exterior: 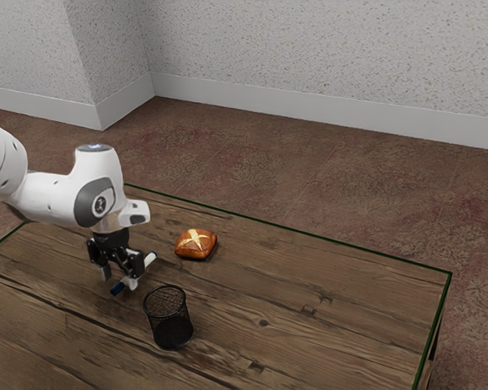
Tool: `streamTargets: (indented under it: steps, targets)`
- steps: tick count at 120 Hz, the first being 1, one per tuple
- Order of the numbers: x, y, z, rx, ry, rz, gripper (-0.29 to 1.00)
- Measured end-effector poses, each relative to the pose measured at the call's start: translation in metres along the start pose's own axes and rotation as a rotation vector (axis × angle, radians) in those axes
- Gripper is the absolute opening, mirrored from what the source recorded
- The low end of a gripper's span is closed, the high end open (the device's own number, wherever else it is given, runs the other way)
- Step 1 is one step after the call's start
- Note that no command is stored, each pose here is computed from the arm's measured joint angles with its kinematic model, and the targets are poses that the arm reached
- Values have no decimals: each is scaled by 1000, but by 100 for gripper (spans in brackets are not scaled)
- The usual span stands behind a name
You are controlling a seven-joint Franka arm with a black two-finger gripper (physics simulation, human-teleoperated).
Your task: Put the marker into the pen holder.
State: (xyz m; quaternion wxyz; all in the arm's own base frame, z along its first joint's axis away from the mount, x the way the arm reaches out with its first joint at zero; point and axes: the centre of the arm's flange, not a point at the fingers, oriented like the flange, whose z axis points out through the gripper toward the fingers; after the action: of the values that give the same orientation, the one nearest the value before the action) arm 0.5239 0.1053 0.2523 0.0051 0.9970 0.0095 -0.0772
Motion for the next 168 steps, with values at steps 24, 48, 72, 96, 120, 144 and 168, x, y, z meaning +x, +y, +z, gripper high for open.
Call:
streamTargets:
  steps: [24, 48, 72, 96, 120, 144, 168]
  targets:
    - [3, -1, 4, -8, 10, 24, 37]
    - [3, -1, 3, -9, 16, 47, 19]
    - [3, -1, 7, -9, 12, 65, 16]
    - [3, -2, 6, -7, 13, 73, 19]
    - [3, -2, 5, -9, 14, 83, 6]
    - [3, -3, 5, -9, 14, 89, 11]
    - [2, -3, -9, -7, 35, 94, 4]
